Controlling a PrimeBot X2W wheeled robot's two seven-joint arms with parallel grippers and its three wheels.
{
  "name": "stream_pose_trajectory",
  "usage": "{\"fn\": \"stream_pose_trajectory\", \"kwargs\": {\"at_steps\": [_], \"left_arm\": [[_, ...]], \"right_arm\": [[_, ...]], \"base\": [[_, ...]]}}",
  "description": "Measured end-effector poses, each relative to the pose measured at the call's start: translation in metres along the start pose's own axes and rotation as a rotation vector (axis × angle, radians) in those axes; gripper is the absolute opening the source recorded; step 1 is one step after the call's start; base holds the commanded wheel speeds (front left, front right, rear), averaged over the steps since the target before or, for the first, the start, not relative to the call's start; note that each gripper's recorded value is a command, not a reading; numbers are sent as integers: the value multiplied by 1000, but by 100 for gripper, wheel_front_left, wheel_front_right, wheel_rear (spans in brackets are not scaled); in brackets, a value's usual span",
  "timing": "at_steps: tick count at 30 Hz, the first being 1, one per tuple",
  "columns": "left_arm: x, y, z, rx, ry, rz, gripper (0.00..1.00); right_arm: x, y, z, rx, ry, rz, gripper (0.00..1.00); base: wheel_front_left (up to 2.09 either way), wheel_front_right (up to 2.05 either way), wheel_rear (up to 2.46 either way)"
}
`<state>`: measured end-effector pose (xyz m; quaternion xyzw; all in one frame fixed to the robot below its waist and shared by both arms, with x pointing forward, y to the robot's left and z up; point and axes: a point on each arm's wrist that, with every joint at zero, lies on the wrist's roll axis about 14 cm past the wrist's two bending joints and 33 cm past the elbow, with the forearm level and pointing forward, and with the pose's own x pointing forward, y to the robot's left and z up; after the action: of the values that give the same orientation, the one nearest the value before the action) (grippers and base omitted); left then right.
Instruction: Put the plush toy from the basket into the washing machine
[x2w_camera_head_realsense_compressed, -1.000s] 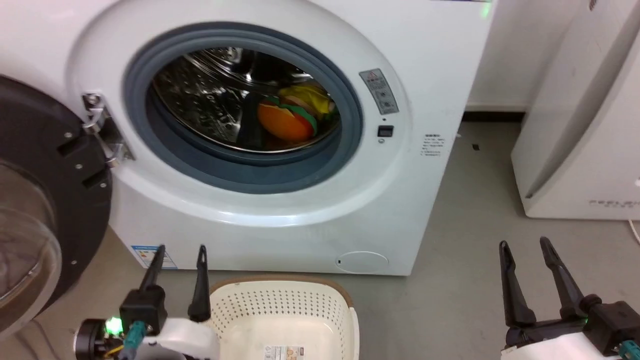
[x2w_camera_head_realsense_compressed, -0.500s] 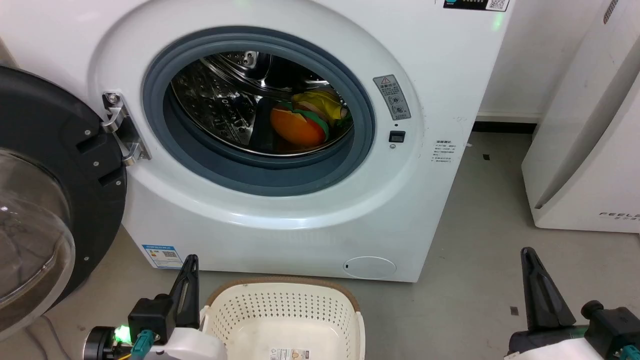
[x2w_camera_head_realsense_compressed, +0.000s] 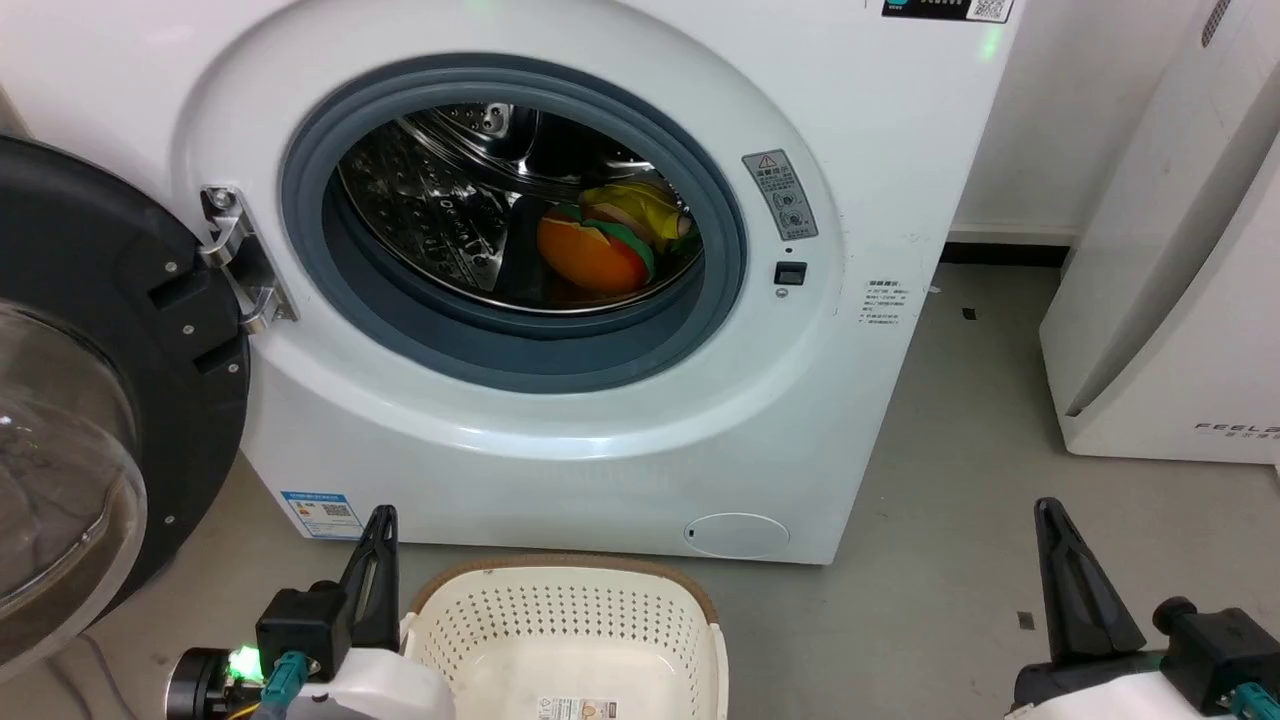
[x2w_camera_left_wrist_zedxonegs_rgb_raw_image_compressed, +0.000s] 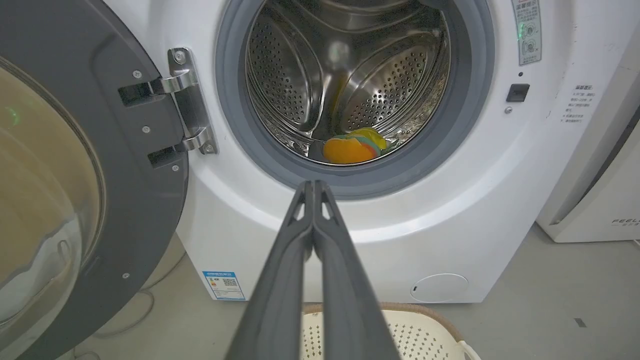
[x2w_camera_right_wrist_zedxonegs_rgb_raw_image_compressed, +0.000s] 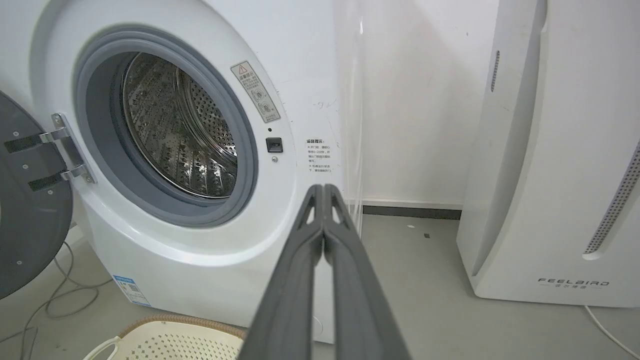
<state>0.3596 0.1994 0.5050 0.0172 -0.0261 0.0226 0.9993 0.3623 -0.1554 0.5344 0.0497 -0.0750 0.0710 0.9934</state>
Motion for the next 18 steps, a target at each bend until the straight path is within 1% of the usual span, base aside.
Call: {"fn": "stream_pose_trajectory", "kwargs": {"at_steps": [18], "left_arm": [[4,-4,5,4,7,-11,0]], "right_arm": [[0,-1,-3,-27,35,0,0]], "base": [[0,0,0]]}}
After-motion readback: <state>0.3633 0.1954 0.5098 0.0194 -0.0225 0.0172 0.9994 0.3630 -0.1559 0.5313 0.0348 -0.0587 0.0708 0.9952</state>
